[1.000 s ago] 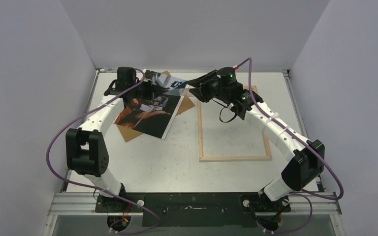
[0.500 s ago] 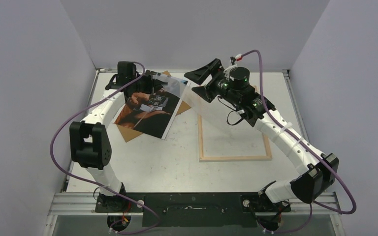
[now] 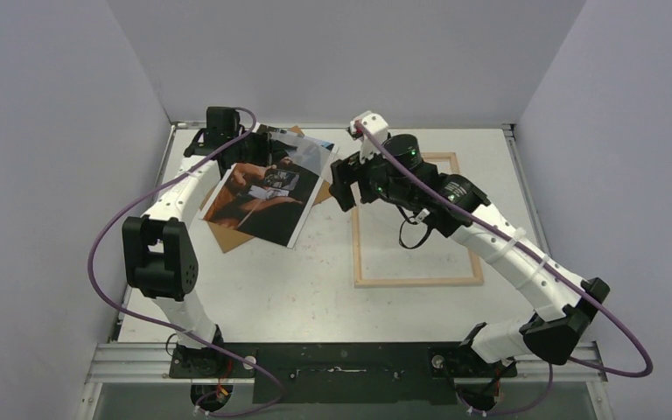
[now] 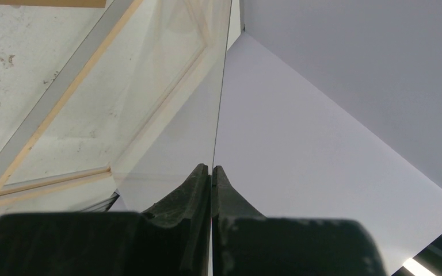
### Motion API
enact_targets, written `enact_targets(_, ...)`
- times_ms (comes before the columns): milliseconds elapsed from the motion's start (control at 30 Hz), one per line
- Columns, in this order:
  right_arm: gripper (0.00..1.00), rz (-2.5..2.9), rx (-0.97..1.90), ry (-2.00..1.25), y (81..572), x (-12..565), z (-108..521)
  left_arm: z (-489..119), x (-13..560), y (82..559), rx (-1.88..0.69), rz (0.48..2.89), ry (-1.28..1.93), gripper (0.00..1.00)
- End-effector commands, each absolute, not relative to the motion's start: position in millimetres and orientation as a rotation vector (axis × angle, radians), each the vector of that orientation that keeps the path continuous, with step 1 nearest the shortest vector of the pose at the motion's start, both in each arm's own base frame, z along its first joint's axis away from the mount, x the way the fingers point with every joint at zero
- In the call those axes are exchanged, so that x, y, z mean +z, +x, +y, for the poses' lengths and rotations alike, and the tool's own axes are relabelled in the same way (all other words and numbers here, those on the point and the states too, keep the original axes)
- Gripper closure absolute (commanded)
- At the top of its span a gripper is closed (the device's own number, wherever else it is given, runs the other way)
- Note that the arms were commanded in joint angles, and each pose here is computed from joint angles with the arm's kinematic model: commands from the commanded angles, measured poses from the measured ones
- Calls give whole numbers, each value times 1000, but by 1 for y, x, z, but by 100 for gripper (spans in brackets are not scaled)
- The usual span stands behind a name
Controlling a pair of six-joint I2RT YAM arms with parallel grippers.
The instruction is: Put the photo into the frame
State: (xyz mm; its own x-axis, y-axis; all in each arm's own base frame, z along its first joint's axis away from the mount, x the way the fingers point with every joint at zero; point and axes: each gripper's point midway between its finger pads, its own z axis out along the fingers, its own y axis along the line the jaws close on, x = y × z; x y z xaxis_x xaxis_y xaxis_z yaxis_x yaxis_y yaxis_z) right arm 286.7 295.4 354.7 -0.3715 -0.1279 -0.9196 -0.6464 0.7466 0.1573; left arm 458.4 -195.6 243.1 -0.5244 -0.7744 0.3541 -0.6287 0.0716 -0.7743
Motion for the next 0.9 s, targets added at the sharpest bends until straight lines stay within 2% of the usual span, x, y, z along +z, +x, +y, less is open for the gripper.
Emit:
enact_targets(0, 16, 1950, 219, -849, 306, 294, 263, -192, 267, 463, -1497, 2150, -1389, 100)
enact_targets(167, 19, 1960, 77, -1014, 298, 258, 265, -190, 266, 461, -1498, 2148, -1402, 100)
enact_targets(333, 21, 1915, 64, -977, 304, 246, 272, -189, 267, 461, -1506, 2148, -1404, 100)
enact_targets(500, 36, 1865, 25, -990, 318, 239, 279, -188, 266, 457, -1491, 2149, -1408, 100)
enact_targets(733, 42, 1832, 5, -1043, 333, 217, 295, -188, 266, 456, -1498, 2147, -1411, 100)
enact_targets(867, 58, 1822, 20, -1068, 340, 211, 304, -188, 263, 455, -1499, 2151, -1423, 100)
